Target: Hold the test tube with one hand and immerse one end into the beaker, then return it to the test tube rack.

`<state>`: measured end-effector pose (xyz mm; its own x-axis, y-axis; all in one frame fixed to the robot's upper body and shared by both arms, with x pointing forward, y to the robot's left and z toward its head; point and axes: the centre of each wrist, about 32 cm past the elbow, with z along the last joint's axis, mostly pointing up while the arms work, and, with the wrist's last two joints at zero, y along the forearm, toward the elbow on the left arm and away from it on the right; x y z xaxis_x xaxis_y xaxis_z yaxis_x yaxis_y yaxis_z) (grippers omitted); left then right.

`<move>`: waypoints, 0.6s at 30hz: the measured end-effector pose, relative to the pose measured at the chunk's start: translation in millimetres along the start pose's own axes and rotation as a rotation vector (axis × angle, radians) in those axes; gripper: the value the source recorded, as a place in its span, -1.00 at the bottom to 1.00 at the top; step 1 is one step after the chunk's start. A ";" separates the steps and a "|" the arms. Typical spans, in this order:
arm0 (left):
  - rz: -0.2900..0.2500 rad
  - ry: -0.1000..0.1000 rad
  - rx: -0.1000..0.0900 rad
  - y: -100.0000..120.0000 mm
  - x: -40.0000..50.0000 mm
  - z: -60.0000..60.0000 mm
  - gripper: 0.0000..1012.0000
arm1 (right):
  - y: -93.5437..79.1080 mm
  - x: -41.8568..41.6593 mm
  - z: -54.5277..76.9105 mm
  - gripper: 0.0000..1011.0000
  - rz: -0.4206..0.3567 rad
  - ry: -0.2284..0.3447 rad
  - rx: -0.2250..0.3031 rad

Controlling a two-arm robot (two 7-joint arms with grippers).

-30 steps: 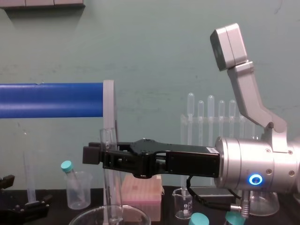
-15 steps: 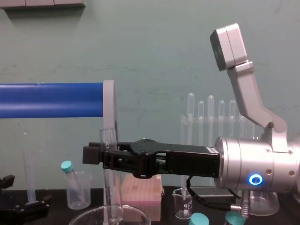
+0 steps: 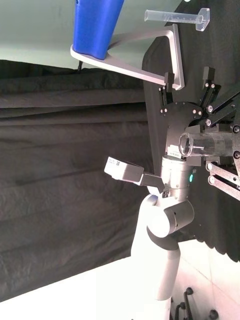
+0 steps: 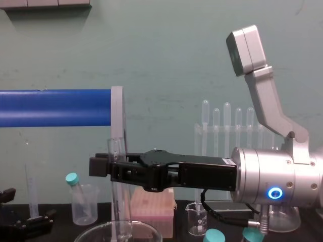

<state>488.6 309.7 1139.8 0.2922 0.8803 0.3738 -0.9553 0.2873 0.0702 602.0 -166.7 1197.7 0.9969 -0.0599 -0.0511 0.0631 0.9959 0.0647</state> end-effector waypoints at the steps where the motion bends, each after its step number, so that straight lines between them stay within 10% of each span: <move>1: 0.000 0.000 0.000 0.0 0.0 0.0 0.98 | 0.0 0.0 0.0 -0.52 0.000 0.000 0.000; 18: 0.000 0.000 0.000 0.0 0.0 0.0 0.98 | 0.0 0.0 0.0 -0.52 0.000 0.000 0.000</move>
<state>488.6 309.7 1139.8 0.2923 0.8803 0.3737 -0.9552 0.2873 0.0703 602.0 -166.6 1197.7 0.9969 -0.0598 -0.0511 0.0631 0.9959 0.0647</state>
